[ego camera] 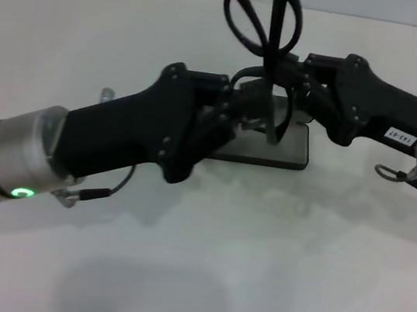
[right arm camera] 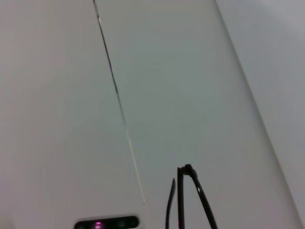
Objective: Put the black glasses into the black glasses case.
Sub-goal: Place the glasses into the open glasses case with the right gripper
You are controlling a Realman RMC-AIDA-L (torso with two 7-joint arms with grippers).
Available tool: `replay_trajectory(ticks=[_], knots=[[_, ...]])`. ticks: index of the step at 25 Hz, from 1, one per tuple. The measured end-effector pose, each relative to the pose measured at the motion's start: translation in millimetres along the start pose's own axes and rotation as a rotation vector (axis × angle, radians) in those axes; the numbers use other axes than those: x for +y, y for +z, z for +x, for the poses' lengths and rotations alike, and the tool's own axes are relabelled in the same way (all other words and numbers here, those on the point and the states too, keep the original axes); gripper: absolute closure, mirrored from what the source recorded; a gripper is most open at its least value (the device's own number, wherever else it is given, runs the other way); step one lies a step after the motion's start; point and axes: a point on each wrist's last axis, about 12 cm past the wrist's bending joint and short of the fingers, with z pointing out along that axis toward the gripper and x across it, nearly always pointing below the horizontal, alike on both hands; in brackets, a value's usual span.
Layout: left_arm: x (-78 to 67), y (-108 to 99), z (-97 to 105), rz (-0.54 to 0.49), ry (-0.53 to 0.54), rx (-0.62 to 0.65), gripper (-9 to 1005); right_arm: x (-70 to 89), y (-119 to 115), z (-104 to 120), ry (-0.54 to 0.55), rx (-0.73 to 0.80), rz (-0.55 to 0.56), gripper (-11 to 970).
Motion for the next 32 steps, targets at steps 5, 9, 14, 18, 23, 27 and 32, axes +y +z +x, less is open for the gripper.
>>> replay_trajectory(ticks=[5, 9, 14, 18, 23, 27, 32], knots=[[-6.7, -17, -9, 0.005, 0.031, -0.02, 960, -1.7, -6, -8, -0.041, 0.052, -0.002, 899], [-14.3, -35, -18, -0.015, 0.069, -0.046, 960, -3.4, -3, -27, -0.116, 0.305, -0.003, 899], [-19.2, -49, -21, -0.066, 0.091, -0.074, 959, 4.3, 14, -60, -0.251, 0.676, 0.064, 898], [-21.0, -51, -20, -0.065, 0.094, -0.069, 959, 10.1, 32, -73, -0.368, 0.868, 0.118, 898], [-28.7, -46, -15, 0.073, 0.123, 0.026, 959, 5.1, 54, -79, -0.457, 0.976, 0.127, 898], [-29.9, -43, -13, 0.166, 0.098, 0.118, 959, -1.3, 64, -73, -0.516, 1.05, 0.142, 898], [-29.7, -45, -12, 0.174, 0.082, 0.143, 959, -7.8, 74, -57, -0.578, 1.115, 0.152, 898]])
